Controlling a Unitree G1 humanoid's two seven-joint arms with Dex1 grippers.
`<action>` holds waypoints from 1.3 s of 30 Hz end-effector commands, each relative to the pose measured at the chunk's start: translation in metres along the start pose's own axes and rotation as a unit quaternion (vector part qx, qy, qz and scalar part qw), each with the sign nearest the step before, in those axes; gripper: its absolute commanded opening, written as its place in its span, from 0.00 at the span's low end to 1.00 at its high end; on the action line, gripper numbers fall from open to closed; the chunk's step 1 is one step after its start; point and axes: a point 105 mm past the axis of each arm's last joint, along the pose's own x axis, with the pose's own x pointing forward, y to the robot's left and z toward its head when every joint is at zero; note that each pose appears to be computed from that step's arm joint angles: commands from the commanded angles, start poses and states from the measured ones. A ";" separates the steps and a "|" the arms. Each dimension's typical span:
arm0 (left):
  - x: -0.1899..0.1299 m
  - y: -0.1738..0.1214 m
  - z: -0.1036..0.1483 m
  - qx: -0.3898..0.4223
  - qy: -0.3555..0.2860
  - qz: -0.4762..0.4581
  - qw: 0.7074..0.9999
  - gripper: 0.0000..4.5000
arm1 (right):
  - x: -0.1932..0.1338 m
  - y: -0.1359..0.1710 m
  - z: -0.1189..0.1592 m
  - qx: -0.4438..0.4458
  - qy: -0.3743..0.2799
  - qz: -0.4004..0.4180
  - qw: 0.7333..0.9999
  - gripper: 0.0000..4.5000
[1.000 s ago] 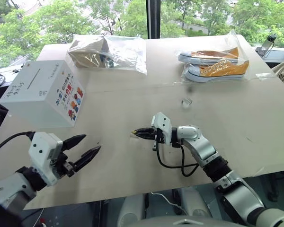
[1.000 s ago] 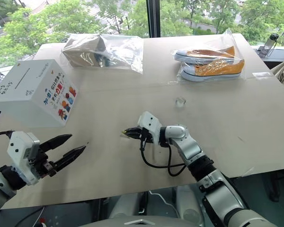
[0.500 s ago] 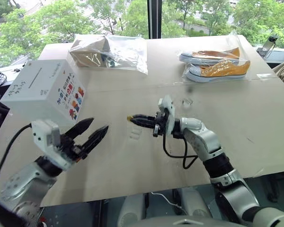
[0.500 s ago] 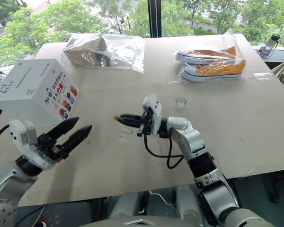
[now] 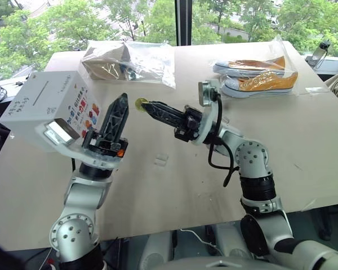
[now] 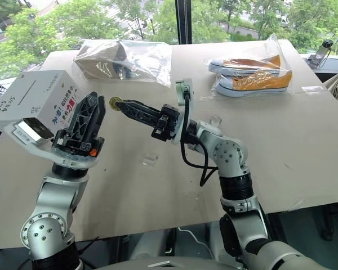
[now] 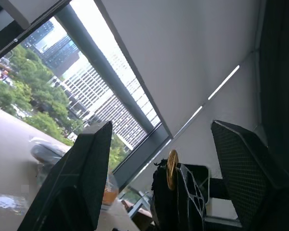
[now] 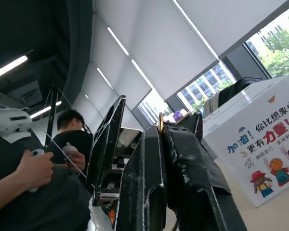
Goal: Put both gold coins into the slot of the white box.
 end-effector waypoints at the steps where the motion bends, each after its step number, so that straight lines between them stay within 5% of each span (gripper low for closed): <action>1: 0.008 -0.009 -0.013 -0.034 -0.005 -0.024 0.999 0.46 | 0.006 0.018 0.009 -0.008 -0.012 0.037 0.999 0.00; 2: 0.008 -0.009 -0.014 -0.042 -0.008 -0.024 0.999 0.46 | 0.007 0.019 0.009 -0.007 -0.012 0.040 0.999 0.00; 3: 0.009 -0.010 -0.016 -0.049 -0.009 -0.027 0.998 0.29 | 0.007 0.020 0.009 -0.006 -0.012 0.042 0.999 0.00; 7: 0.008 -0.010 -0.021 -0.060 -0.001 -0.032 0.998 0.02 | 0.008 0.021 0.009 -0.005 -0.012 0.045 0.999 0.00; 22: 0.005 -0.005 -0.017 -0.061 -0.011 -0.026 0.998 0.02 | 0.009 0.020 0.006 -0.013 -0.003 0.042 0.999 0.00; 25: 0.005 0.000 -0.004 -0.060 -0.043 -0.013 0.997 0.00 | 0.007 0.022 0.005 -0.011 0.000 0.052 0.999 0.19; 29: 0.005 0.003 0.014 -0.043 -0.063 0.001 0.997 0.00 | 0.005 0.013 0.006 -0.031 -0.002 0.019 0.999 0.63; 34: 0.014 0.002 0.039 0.033 -0.051 0.033 0.998 0.00 | -0.004 0.003 0.012 -0.091 0.011 -0.007 0.996 0.63; 39: 0.030 -0.008 0.086 0.184 -0.046 0.074 0.979 0.00 | -0.010 -0.014 0.023 -0.241 0.054 -0.040 0.968 0.63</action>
